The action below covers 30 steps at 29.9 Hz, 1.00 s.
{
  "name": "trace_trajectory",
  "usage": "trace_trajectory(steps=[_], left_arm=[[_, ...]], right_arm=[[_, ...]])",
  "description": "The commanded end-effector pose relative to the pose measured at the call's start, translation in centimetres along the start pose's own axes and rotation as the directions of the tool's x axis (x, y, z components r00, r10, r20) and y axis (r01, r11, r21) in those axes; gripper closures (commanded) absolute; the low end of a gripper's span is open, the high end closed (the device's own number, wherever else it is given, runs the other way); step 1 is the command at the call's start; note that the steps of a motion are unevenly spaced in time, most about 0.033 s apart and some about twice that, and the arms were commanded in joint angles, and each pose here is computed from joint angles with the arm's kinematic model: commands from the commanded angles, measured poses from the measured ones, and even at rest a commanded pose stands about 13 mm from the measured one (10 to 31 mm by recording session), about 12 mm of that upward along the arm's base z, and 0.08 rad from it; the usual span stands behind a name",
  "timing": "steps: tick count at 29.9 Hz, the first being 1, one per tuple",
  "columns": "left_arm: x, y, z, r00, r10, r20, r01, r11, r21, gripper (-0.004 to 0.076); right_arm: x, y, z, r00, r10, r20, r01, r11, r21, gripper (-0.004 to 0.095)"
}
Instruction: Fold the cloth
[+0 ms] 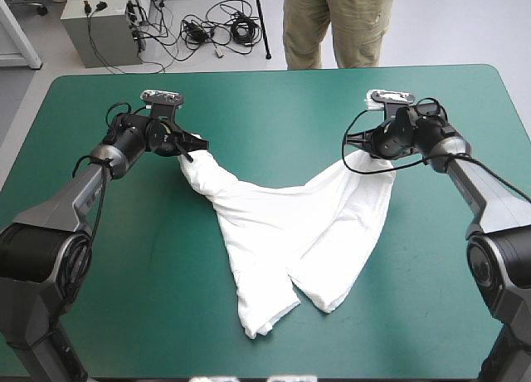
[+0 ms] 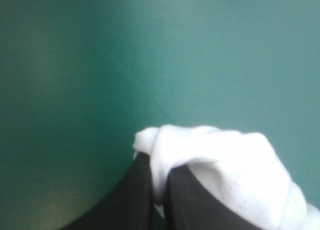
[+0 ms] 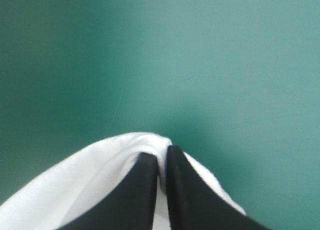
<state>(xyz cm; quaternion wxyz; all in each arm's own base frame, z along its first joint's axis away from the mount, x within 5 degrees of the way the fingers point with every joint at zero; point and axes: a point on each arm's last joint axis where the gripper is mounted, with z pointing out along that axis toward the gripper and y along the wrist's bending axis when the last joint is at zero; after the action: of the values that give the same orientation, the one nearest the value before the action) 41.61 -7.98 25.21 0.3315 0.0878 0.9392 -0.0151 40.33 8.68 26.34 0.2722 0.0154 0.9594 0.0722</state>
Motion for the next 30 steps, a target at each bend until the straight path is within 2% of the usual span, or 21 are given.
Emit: trace_trajectory(steps=[1, 4, 6, 7, 11, 15, 20, 24, 30], left_arm=[[-2.1, 0.0, -2.1, 0.991, -0.024, 0.135, 0.022, 1.0, 0.012, 0.0547], [-2.0, -0.2, -2.3, 0.992, -0.057, 0.116, 0.052, 0.998, 0.042, 0.0321], [-2.3, -0.2, -3.3, 0.993, -0.05, 0.104, 0.045, 0.998, 0.046, 0.0204], [-2.4, -0.2, -3.8, 0.994, -0.036, 0.099, 0.032, 0.999, 0.039, 0.0182], [-3.4, 0.3, -8.0, 0.992, 0.041, 0.119, -0.042, 0.999, 0.0, 0.0183], [-3.9, 0.5, -14.7, 0.973, 0.086, 0.214, -0.086, 0.996, -0.01, 0.0199], [-2.4, 0.8, -22.5, 0.953, 0.121, 0.28, -0.116, 0.993, -0.032, 0.0199], [-1.0, 0.8, -28.5, 0.912, 0.118, 0.393, -0.112, 0.993, -0.039, 0.0199], [0.9, -0.5, -32.7, 0.872, 0.199, 0.446, -0.19, 0.98, -0.065, 0.0199]], right_arm=[[-1.5, -0.1, -1.7, 0.998, -0.017, 0.054, 0.017, 1.0, 0.004, 0.0649], [-1.1, 0.1, -1.4, 1.0, 0.01, 0.009, -0.01, 1.0, -0.018, 0.0488], [-1.0, 0.3, -1.8, 1.0, -0.018, -0.003, 0.018, 0.999, -0.038, 0.0471], [-1.0, 0.4, -2.2, 0.999, -0.049, 0.0, 0.049, 0.998, -0.042, 0.0475], [-1.2, 0.5, -5.1, 0.994, -0.097, 0.043, 0.098, 0.994, -0.046, 0.049], [-1.2, 0.6, -9.6, 0.986, -0.133, 0.103, 0.139, 0.989, -0.053, 0.049], [0.0, 0.4, -15.9, 0.976, -0.158, 0.15, 0.167, 0.985, -0.049, 0.049], [1.4, 0.2, -19.7, 0.972, -0.164, 0.167, 0.174, 0.983, -0.051, 0.049], [3.0, -0.3, -23.4, 0.967, -0.165, 0.196, 0.175, 0.984, -0.035, 0.049]])
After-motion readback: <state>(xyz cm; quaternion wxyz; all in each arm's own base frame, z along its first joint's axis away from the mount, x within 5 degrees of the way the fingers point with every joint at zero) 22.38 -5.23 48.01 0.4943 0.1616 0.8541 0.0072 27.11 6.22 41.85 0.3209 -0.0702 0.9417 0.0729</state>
